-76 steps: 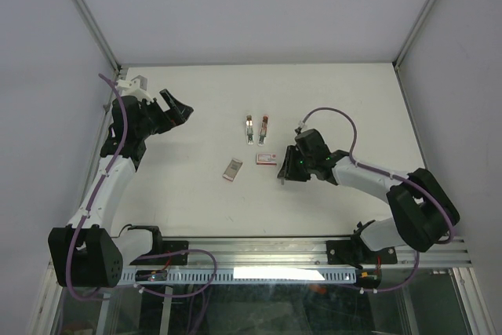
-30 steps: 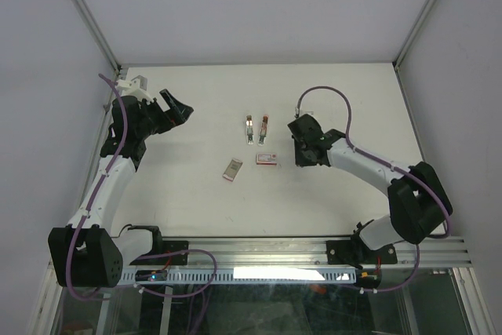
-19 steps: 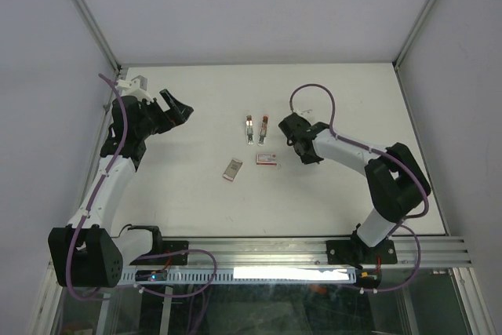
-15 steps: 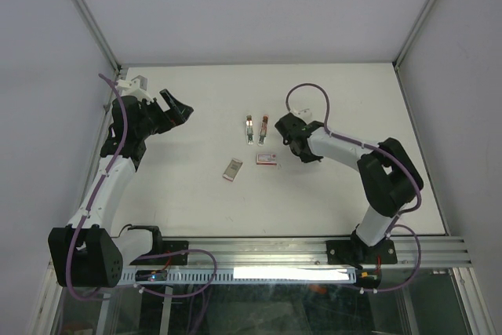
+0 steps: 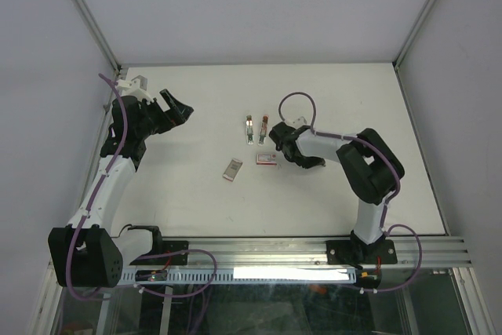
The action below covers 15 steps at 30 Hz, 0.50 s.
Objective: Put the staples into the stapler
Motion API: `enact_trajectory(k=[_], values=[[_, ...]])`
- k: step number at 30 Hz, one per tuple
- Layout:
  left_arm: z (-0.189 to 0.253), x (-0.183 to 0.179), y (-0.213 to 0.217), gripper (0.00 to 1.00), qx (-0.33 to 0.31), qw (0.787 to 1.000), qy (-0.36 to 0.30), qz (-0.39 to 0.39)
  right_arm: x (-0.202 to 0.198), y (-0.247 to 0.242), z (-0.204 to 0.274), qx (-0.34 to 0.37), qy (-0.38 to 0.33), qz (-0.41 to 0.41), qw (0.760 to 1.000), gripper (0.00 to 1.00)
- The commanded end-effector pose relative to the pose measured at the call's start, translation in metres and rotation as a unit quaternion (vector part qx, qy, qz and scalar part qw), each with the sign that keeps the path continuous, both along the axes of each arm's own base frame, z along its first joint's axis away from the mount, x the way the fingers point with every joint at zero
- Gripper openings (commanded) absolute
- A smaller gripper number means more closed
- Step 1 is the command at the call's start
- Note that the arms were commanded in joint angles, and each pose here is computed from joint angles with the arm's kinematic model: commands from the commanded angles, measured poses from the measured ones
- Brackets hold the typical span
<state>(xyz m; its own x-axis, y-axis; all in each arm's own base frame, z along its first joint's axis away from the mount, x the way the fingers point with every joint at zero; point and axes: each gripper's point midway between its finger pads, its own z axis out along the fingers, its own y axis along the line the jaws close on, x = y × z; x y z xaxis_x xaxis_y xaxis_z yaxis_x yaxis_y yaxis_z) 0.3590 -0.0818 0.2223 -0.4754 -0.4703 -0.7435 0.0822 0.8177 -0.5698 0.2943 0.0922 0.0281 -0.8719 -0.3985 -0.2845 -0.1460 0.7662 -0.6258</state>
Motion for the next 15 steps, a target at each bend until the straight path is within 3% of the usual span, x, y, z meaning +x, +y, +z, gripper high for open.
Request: enact_trajectory(k=[1, 15], values=[[0.018, 0.002, -0.001, 0.97, -0.010, 0.999, -0.032, -0.004, 0.009, 0.006, 0.005, -0.020, -0.019, 0.007, 1.000, 0.09], [0.018, 0.002, -0.001, 0.97, -0.012, 0.999, -0.031, -0.005, 0.000, 0.027, 0.006, 0.026, 0.001, 0.012, 1.000, 0.29]])
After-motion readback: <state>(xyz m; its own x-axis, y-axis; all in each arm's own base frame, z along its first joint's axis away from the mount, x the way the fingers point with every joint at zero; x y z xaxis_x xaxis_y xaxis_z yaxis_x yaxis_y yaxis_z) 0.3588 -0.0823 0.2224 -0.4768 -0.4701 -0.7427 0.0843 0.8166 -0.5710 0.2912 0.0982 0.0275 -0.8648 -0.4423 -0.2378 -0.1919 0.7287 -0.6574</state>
